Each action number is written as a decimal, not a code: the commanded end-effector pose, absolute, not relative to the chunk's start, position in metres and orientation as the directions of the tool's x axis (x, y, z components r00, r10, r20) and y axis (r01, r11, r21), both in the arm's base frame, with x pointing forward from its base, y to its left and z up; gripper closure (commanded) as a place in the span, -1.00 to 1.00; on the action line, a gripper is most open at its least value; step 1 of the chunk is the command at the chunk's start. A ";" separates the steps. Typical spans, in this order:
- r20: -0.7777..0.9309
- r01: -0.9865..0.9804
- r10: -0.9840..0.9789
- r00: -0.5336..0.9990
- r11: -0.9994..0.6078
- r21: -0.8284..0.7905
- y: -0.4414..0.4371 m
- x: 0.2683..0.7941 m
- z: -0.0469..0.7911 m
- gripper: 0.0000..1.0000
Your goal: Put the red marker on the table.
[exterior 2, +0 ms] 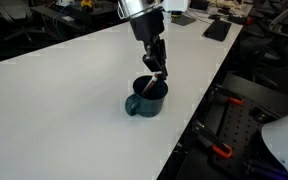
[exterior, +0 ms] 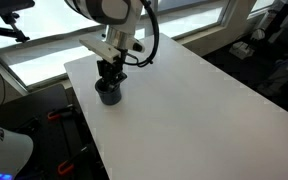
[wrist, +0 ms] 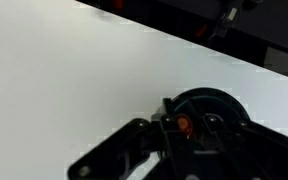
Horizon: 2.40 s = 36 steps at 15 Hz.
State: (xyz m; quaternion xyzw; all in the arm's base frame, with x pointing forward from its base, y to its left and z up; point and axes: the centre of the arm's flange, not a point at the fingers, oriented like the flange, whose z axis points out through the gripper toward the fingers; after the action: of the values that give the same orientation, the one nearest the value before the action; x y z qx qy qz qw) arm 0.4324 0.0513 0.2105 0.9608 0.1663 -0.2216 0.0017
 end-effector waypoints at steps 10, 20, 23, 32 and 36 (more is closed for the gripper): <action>-0.360 0.325 0.326 0.874 -0.944 -0.064 0.056 0.406 0.277 0.90; -0.268 0.219 0.224 0.937 -0.974 -0.050 0.019 0.376 0.345 0.90; -0.243 0.145 0.152 0.958 -0.988 -0.046 -0.010 0.371 0.352 0.90; -0.270 -0.071 -0.058 0.961 -0.997 -0.040 -0.097 0.376 0.318 0.90; -0.322 -0.089 -0.063 0.945 -0.994 -0.065 -0.112 0.388 0.287 0.90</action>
State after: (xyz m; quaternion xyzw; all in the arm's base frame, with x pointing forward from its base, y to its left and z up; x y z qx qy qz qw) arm 0.3704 -0.1044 0.3089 0.9879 -0.0303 -0.1470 -0.0382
